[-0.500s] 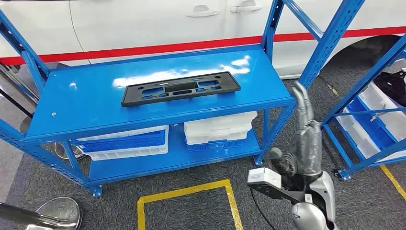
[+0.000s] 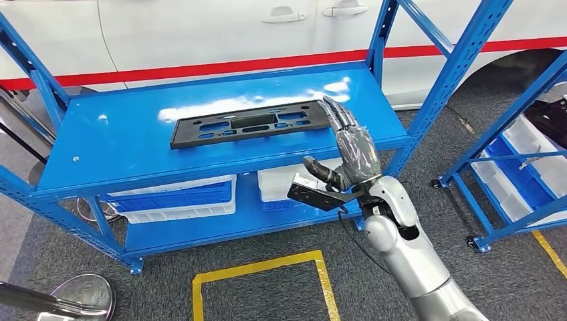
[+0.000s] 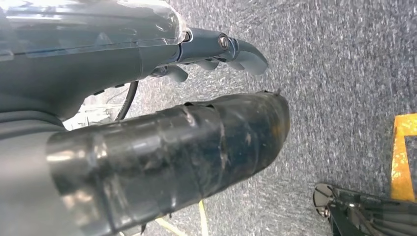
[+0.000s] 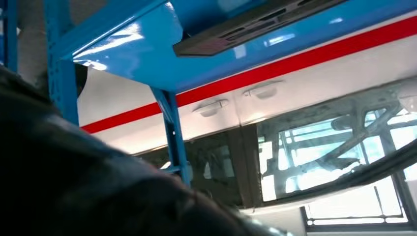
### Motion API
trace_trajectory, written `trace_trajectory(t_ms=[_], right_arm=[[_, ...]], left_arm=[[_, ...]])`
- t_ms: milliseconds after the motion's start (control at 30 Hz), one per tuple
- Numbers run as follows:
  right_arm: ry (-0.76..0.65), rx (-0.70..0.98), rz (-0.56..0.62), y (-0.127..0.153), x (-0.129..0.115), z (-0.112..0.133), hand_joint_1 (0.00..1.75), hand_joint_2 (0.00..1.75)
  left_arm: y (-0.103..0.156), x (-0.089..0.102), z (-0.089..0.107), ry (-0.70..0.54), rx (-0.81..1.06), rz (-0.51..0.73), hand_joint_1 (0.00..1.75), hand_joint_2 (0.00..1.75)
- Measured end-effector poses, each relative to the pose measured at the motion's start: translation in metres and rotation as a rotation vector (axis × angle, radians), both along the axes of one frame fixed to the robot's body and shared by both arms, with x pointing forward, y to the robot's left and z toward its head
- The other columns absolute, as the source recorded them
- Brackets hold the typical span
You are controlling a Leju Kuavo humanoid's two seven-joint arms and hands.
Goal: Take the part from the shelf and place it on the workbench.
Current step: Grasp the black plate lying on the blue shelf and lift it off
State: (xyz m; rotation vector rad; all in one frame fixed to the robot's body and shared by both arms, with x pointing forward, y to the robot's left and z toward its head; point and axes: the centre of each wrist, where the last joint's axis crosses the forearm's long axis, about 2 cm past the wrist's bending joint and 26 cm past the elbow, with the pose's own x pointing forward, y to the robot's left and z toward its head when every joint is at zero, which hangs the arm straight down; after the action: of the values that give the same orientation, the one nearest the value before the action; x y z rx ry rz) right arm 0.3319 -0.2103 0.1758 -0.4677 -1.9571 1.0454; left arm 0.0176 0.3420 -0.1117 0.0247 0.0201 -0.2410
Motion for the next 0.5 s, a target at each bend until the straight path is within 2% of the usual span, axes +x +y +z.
trace_trajectory(t_ms=[267, 400, 500], right_arm=[[0.036, -0.046, -0.018, -0.001, 0.009, -0.005, 0.00, 0.00], [0.070, -0.124, -0.072, -0.007, 0.025, -0.008, 0.00, 1.75], [0.080, -0.183, -0.106, -0.009, 0.041, -0.011, 0.00, 1.75]], left_arm=[[0.001, -0.001, 0.000, 0.007, -0.001, -0.016, 0.00, 0.00], [0.002, 0.000, 0.000, 0.018, -0.003, -0.041, 0.00, 0.00], [0.004, 0.000, 0.000, 0.040, 0.004, -0.050, 0.00, 0.00]])
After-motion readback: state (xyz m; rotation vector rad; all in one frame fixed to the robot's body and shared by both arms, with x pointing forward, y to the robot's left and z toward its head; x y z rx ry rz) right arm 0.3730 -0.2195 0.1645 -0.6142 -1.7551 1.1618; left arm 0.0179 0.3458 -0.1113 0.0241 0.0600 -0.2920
